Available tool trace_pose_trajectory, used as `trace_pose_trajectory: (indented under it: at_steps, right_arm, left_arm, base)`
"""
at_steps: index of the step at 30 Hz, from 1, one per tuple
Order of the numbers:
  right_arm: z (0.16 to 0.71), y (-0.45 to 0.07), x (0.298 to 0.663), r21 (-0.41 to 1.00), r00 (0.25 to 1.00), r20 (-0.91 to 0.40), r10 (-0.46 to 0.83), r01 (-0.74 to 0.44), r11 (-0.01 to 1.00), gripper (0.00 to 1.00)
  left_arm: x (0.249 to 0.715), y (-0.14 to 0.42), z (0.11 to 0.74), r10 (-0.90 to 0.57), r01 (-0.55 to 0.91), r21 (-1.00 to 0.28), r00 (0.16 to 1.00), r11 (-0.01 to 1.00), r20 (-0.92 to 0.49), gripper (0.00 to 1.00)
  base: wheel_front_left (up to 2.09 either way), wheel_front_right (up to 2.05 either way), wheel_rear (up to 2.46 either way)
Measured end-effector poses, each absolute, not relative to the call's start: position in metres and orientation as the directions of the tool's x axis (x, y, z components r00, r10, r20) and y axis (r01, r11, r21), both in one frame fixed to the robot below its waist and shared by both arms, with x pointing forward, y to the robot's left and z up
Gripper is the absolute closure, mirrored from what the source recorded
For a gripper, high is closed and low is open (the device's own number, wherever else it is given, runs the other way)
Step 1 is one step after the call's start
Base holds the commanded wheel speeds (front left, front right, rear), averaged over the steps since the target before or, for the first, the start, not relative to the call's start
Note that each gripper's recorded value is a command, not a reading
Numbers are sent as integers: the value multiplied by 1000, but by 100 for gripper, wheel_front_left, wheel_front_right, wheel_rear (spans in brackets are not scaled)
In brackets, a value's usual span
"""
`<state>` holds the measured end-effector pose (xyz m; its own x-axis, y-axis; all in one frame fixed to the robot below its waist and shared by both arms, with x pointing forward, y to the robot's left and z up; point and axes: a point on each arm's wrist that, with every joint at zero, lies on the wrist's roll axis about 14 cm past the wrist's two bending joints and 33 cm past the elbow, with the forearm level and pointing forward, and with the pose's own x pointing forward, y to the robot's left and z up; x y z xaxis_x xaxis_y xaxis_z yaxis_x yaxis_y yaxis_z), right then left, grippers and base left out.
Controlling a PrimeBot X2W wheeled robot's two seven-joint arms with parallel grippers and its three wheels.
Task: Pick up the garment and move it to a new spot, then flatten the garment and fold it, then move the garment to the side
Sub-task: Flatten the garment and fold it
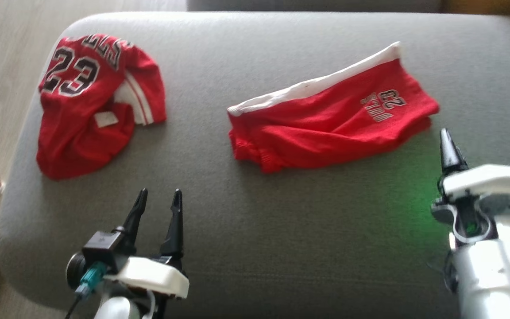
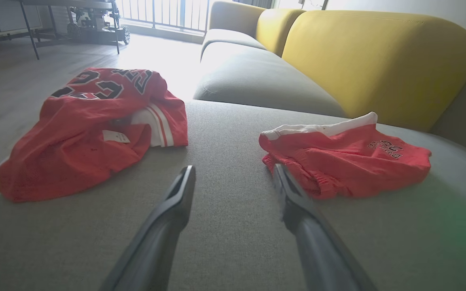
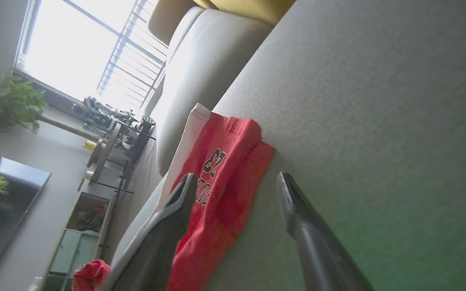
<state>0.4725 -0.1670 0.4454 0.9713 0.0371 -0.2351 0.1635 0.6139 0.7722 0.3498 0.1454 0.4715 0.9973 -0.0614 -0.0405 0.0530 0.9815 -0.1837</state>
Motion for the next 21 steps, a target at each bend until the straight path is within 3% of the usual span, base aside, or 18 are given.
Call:
trace_pose_trajectory:
  at_steps: [9,21]
  right_arm:
    - [410,-123,517,881,921,-373,113,313,356,0]
    - [390,-111,548,842,887,-458,59,412,347,0]
  left_arm:
    - [349,165,450,25,-43,-146,993,988,-119,0]
    - [347,176,438,77,-100,-134,984,986,-162,0]
  base:
    - [0,0,0]
    - [0,0,0]
